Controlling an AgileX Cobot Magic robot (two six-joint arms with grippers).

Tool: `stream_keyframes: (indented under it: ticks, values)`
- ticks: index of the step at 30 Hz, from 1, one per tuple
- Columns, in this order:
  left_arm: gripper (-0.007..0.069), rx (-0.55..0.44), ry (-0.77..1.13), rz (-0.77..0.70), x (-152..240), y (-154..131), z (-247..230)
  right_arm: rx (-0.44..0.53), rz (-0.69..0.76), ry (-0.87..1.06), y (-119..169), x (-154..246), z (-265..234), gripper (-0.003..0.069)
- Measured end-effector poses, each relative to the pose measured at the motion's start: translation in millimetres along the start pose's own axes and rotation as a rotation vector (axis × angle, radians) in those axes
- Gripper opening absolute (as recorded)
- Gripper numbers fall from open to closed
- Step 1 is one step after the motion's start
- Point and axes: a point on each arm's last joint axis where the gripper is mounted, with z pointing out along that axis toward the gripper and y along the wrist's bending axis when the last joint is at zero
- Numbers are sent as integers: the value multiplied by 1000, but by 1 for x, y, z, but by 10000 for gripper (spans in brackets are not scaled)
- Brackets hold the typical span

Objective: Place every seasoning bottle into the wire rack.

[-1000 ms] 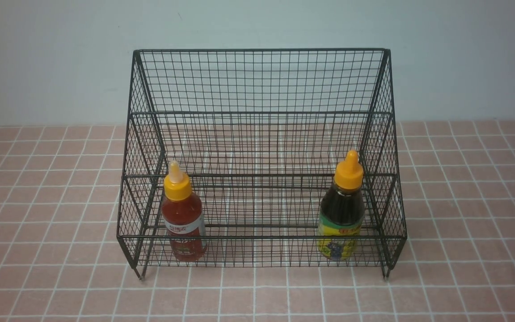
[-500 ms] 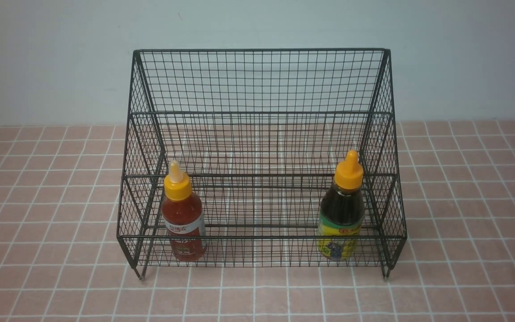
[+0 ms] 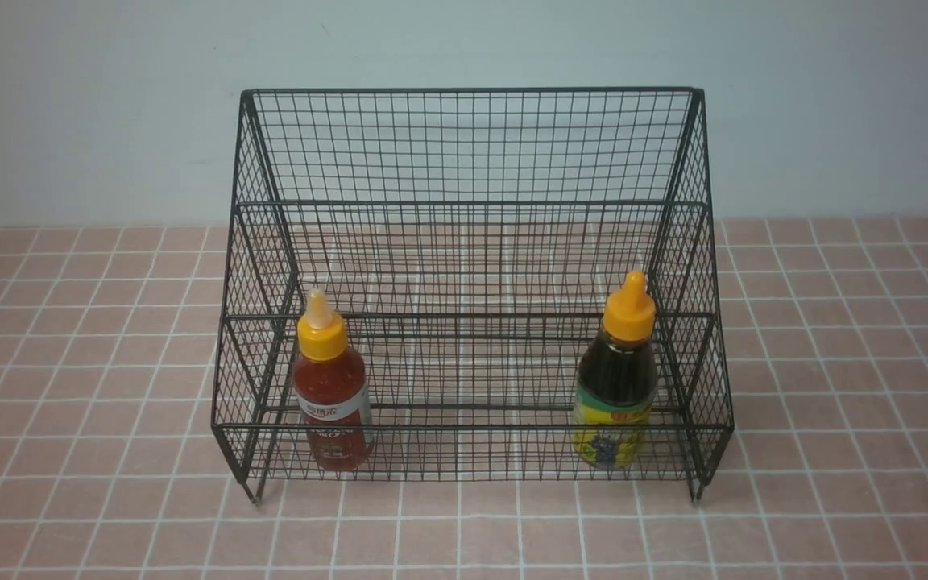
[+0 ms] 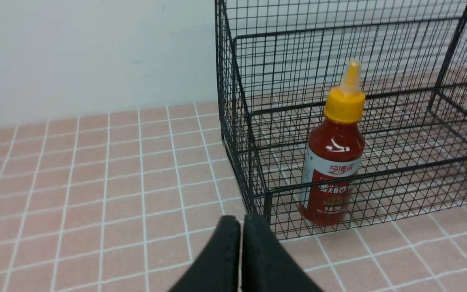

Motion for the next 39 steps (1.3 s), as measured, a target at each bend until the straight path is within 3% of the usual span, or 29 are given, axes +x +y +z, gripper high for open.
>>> stream_keyframes:
  ticks: [8,17,39]
  values:
    - [-7,-78,-76,11,50,-2,36,0,0,0,0,0,0,-12]
    - [-7,-66,96,15,92,-4,46,0,0,0,0,0,0,-12]
    - [-7,12,56,50,92,-9,42,-3,0,2,0,0,0,-12]
